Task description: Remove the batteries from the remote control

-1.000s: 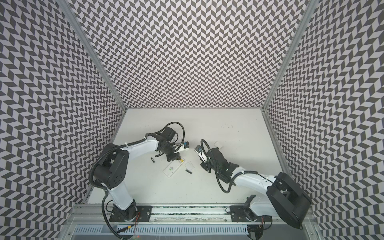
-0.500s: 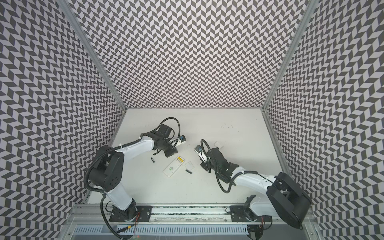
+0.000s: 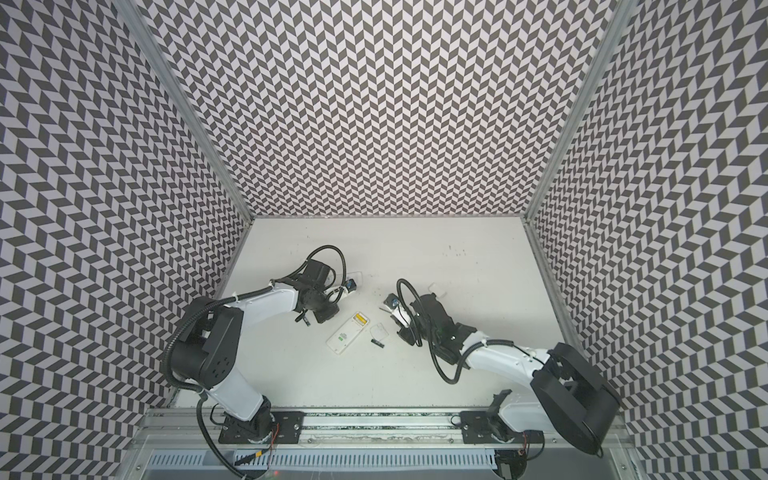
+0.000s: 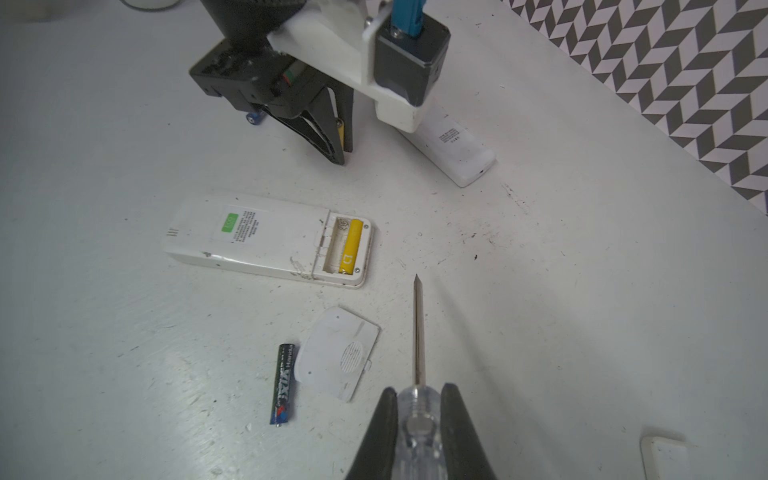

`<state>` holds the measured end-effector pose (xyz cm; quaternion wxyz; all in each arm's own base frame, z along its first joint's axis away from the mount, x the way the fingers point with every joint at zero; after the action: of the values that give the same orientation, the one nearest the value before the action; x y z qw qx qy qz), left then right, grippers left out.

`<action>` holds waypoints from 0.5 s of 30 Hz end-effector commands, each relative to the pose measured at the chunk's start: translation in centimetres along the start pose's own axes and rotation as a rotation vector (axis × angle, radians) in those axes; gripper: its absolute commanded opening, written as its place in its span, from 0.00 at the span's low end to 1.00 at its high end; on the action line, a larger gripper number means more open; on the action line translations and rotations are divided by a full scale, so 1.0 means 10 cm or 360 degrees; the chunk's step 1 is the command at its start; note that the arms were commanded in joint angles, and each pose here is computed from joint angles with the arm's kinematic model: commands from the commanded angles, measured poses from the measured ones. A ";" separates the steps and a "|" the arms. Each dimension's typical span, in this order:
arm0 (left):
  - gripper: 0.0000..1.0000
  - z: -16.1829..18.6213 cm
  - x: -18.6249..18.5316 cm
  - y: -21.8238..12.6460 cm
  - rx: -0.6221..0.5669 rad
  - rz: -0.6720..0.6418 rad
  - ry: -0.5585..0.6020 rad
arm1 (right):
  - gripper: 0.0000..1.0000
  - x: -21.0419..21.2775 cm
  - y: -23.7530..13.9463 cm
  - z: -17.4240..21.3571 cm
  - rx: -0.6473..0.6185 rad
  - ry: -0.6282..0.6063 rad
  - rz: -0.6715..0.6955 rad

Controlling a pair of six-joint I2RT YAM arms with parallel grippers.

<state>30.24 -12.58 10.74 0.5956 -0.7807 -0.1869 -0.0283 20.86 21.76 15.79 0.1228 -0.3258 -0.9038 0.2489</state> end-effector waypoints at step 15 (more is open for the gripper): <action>0.78 -0.04 0.16 -0.17 -0.0033 -0.0220 -0.0027 | 0.00 0.38 0.18 -0.01 0.0109 -0.0211 -0.0224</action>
<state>31.08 -12.48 11.55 0.5912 -0.7734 -0.2230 -0.0511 18.53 24.64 14.14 0.1088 -0.2400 -0.9169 0.2998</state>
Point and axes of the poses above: each gripper's point midway between its finger pads, its own y axis out along the fingers, its own x axis along the line the jaws close on, z = x × y, the point moved 9 cm from there along -y, back along the fingers, and after that the axes turned 15 degrees about y, right-handed, at the moved point
